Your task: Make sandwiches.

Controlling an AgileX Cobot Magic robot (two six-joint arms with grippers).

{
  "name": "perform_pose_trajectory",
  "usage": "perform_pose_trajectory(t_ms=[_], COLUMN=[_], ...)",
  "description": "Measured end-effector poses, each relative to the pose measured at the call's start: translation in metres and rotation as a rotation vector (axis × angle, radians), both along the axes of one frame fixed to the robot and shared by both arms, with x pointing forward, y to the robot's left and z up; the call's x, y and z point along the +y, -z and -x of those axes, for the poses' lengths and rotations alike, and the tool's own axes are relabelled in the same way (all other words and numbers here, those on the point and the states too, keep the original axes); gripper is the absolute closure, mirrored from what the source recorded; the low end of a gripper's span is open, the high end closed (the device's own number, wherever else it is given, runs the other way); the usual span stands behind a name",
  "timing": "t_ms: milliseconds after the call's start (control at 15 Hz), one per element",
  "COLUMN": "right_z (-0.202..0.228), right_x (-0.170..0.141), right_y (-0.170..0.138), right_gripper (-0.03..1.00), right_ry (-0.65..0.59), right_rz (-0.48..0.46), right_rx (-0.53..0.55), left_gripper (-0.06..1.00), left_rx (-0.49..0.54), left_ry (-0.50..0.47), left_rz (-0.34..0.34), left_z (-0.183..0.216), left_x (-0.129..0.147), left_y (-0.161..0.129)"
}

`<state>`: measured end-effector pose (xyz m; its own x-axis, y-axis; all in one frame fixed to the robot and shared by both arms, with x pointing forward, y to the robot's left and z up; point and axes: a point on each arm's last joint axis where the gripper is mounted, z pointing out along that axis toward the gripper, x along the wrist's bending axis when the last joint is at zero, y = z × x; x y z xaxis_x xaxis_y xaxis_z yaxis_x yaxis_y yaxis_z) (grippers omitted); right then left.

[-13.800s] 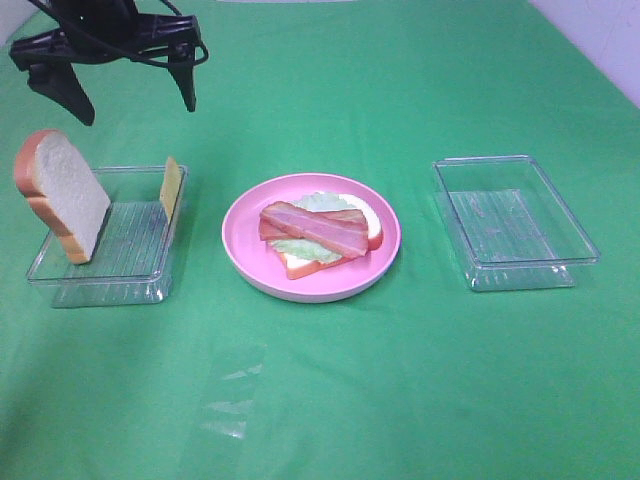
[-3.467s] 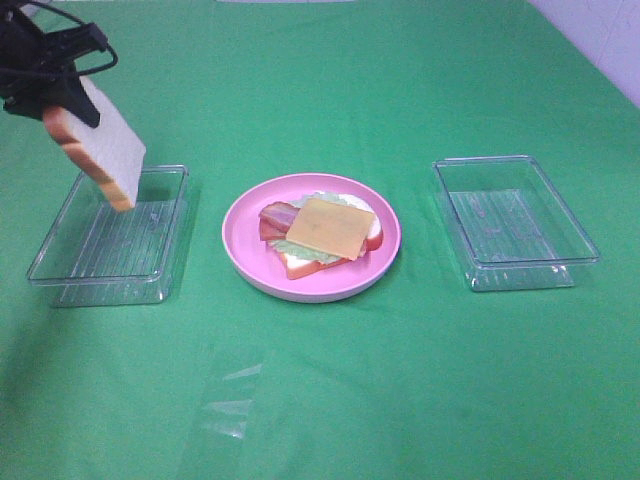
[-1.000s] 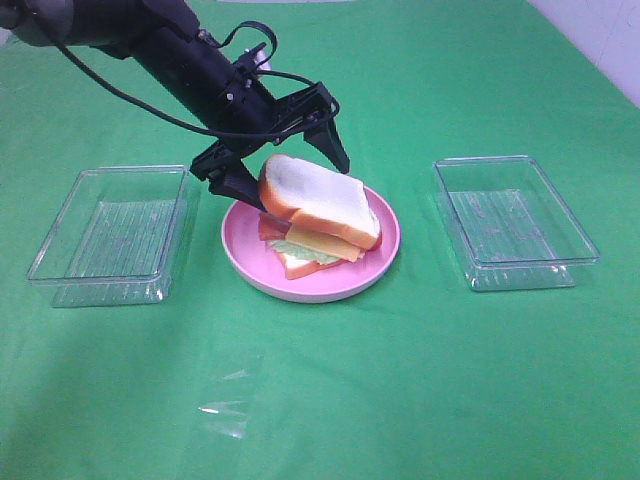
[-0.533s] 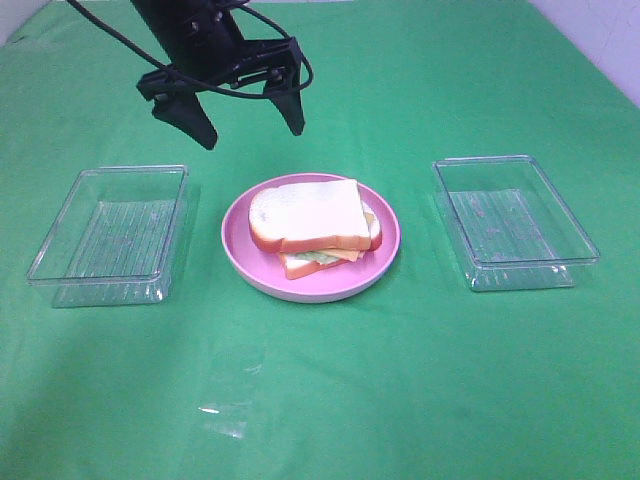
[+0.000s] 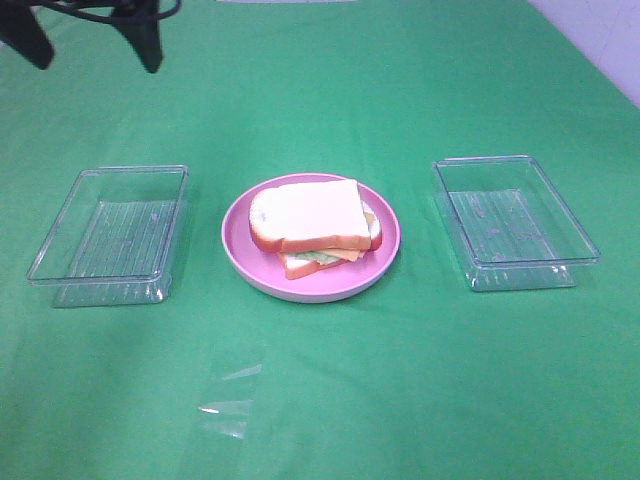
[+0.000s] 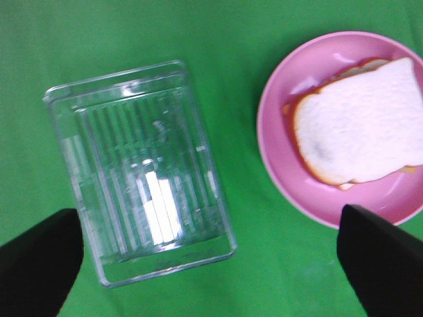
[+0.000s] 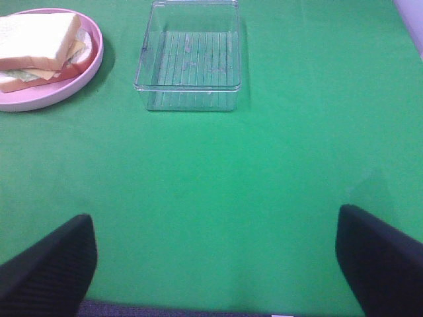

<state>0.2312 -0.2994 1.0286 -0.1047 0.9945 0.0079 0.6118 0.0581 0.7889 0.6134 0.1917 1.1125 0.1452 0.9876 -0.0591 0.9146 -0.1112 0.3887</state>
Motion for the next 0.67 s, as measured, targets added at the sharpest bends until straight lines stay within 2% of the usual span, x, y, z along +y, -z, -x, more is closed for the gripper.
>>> perform_pose_trajectory(t_ms=[200, 400, 667], right_z=[0.0, 0.0, 0.0], right_x=[0.0, 0.0, 0.0], right_y=[0.0, 0.0, 0.0], right_gripper=[0.01, 0.01, 0.01], right_ry=[0.0, 0.0, 0.0], right_rz=[0.0, 0.0, 0.0], right_rx=[0.0, 0.0, 0.0], left_gripper=[-0.01, -0.01, -0.01], left_rx=[0.019, 0.04, 0.075], left_ry=[-0.044, -0.048, -0.069], left_rz=[-0.035, -0.054, -0.06], left_z=[0.044, 0.086, 0.161], left_x=[0.03, 0.042, 0.061], left_y=[-0.007, -0.006, 0.01])
